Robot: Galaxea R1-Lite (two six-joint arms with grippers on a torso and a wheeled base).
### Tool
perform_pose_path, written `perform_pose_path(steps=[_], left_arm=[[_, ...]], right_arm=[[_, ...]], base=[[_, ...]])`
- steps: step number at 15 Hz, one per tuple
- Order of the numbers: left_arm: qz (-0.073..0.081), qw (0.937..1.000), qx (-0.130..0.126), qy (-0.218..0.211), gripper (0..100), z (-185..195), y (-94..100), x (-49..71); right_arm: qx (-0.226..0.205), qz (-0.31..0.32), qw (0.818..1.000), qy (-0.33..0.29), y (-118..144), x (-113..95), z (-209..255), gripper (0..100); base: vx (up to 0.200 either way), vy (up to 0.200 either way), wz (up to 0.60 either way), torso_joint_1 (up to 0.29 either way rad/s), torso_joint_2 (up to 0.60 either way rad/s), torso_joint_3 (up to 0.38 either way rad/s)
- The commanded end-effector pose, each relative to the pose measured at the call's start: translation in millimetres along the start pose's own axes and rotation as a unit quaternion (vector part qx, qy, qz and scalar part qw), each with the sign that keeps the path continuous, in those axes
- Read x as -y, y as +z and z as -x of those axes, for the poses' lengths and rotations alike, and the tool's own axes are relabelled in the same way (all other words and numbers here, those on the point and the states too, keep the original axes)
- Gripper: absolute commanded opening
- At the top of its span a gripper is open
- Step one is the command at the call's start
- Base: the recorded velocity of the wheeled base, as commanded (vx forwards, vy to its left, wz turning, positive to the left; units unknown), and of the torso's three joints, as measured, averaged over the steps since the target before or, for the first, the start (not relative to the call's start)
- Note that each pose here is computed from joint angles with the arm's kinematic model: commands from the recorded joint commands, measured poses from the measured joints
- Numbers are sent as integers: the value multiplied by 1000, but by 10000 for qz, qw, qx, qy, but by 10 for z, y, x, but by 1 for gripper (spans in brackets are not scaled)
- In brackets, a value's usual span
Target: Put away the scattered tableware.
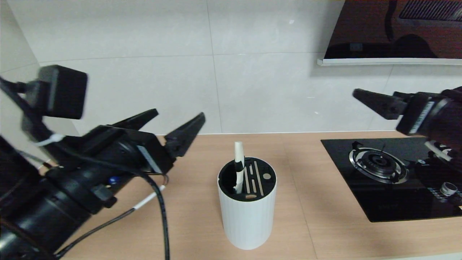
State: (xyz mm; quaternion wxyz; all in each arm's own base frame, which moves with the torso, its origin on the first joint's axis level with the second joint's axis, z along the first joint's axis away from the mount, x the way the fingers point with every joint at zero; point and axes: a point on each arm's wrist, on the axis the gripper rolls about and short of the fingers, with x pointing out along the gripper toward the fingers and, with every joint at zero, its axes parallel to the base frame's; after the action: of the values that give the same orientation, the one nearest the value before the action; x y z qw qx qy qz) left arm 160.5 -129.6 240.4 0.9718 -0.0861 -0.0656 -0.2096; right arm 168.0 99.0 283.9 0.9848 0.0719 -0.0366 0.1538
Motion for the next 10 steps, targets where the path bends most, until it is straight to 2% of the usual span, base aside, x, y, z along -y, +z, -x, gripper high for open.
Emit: perform_pose_path(steps=[1,2,3,4,5,8,10], left_arm=[[-7,9976,562,391,100,505,323,-282],[-37,9971,597,479,100,610,369,-323],[-192,9951,647,720,100,896,469,-413],[-241,9946,618,799,100,1011,488,-440],[-360,9930,559,980,100,1340,530,-491],[-470,9890,491,1316,100,1792,508,-537],[-533,9834,553,1646,100,2097,436,-538]], right_arm=[[598,295,9961,-577,121,325,598,100],[690,343,9948,-662,133,367,678,100],[937,373,9923,-723,172,426,869,100],[997,386,9912,-778,178,445,941,100],[993,442,9886,-1041,141,496,1151,100],[886,465,9887,-1119,62,495,1616,100],[603,508,9892,-1237,-113,500,2018,100]], base=[[0,0,0,0,0,0],[0,0,0,0,0,0],[0,0,0,0,0,0],[0,0,0,0,0,0],[0,0,0,0,0,0],[0,0,0,0,0,0],[0,0,0,0,0,0]])
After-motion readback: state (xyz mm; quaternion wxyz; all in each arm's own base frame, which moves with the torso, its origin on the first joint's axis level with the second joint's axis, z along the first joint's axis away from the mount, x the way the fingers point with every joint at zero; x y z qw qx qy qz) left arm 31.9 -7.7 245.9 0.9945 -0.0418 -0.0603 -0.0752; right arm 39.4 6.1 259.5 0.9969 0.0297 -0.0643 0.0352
